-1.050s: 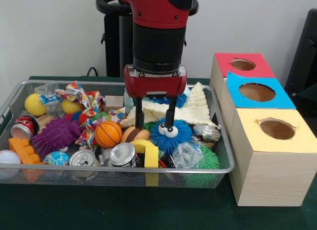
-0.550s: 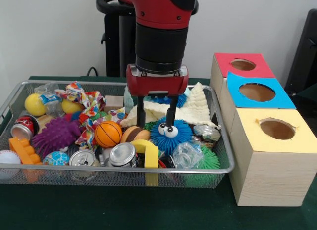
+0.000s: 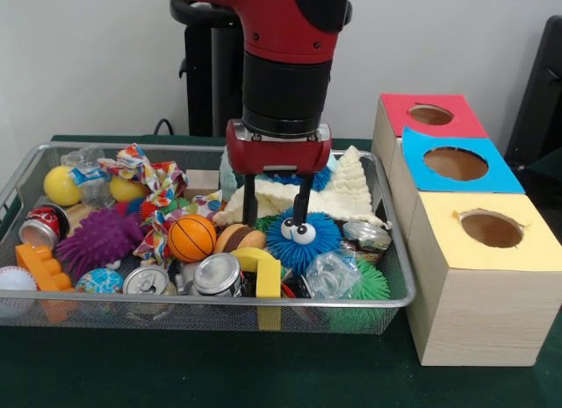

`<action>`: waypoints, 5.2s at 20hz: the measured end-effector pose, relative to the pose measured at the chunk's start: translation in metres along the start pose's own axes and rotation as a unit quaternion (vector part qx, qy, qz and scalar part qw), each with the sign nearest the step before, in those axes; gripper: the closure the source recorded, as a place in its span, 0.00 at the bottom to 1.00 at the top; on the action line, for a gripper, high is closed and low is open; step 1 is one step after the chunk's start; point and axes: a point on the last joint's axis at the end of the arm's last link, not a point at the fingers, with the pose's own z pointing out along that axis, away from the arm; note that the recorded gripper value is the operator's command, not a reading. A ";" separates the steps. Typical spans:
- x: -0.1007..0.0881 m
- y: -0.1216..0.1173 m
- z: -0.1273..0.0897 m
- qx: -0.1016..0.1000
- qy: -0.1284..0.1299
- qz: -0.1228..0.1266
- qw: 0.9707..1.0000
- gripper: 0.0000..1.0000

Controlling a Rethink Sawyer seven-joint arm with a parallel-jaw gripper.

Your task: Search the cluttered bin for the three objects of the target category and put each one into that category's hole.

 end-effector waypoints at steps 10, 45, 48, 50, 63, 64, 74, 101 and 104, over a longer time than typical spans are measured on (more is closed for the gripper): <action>0.009 0.028 0.012 -0.005 0.005 -0.010 1.000 0.00; 0.043 0.039 0.054 -0.019 0.036 0.005 0.999 1.00; 0.043 0.037 0.053 -0.019 0.036 0.007 0.999 1.00; 0.042 0.034 0.050 -0.018 0.033 0.009 0.999 1.00; 0.044 -0.009 0.010 -0.023 0.048 0.041 0.998 1.00; 0.045 -0.014 0.005 -0.024 0.051 0.045 0.997 1.00; 0.053 -0.059 -0.023 -0.030 0.069 0.077 0.994 1.00; 0.060 -0.150 -0.039 -0.016 0.082 0.111 0.990 1.00; 0.058 -0.152 -0.040 -0.017 0.079 0.111 0.990 0.00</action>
